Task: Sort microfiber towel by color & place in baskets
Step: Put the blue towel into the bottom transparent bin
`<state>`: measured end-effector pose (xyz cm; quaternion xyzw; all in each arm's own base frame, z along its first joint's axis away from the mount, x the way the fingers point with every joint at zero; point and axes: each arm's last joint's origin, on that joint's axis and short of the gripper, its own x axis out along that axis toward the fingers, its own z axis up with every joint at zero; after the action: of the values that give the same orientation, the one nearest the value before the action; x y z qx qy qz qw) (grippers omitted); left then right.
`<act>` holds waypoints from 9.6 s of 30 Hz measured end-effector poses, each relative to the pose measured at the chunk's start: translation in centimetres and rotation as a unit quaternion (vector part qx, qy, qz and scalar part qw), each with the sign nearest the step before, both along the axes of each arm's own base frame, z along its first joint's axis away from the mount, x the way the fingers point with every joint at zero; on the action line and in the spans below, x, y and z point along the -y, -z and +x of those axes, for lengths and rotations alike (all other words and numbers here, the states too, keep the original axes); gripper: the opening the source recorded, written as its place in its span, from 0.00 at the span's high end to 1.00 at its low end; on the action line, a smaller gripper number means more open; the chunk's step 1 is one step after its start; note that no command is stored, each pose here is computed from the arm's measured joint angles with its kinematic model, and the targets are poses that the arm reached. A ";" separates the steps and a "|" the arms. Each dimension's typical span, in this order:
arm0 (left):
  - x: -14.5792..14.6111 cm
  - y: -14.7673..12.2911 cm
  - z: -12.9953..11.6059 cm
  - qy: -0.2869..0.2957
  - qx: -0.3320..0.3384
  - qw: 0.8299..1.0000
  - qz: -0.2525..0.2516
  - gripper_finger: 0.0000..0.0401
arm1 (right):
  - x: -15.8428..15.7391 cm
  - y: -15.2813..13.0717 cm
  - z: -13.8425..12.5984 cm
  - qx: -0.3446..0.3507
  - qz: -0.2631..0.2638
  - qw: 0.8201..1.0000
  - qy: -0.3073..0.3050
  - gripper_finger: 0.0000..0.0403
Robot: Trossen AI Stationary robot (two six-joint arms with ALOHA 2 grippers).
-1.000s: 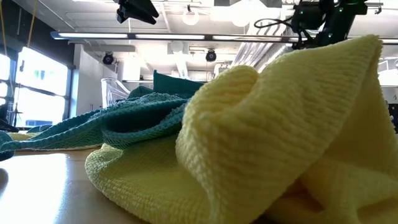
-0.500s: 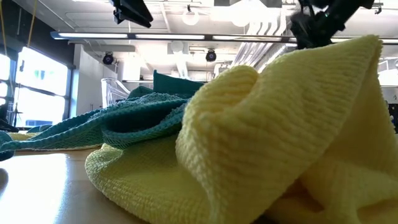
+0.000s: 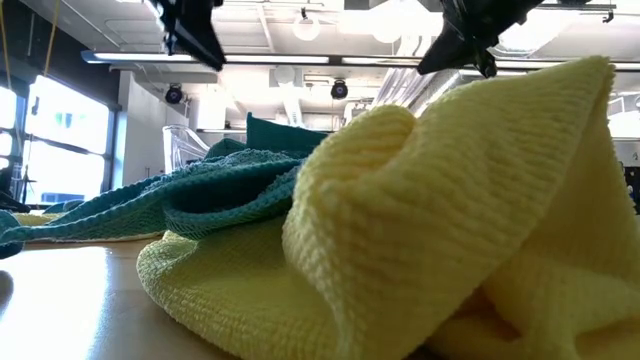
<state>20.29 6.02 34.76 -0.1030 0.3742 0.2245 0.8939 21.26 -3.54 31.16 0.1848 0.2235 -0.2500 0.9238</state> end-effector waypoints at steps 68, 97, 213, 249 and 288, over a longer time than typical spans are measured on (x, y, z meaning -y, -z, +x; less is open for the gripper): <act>-10.2 13.5 -4.7 -0.391 -0.175 0.897 -0.107 0.99 | -3.9 6.7 4.6 -0.164 0.025 0.984 -0.069 1.00; 10.2 -0.7 14.7 -0.260 0.060 0.961 -0.075 1.00 | -4.4 7.2 -4.5 -0.093 -0.026 0.982 -0.160 1.00; 11.6 12.8 21.6 -0.369 -0.066 0.908 -0.187 0.60 | -4.7 7.4 -4.6 -0.101 0.001 0.973 -0.209 1.00; 9.2 14.8 18.7 -0.434 -0.013 0.871 -0.230 0.60 | -4.7 7.4 -4.6 -0.101 -0.002 0.972 -0.211 1.00; 7.7 4.9 15.8 0.009 -0.110 0.994 0.025 0.60 | -4.3 4.8 -3.0 0.043 -0.055 0.991 -0.110 1.00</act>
<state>36.08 -1.70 29.86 -0.0517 0.4657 0.2362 0.8512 18.27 0.74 26.33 0.1181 0.1886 -0.1504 0.9632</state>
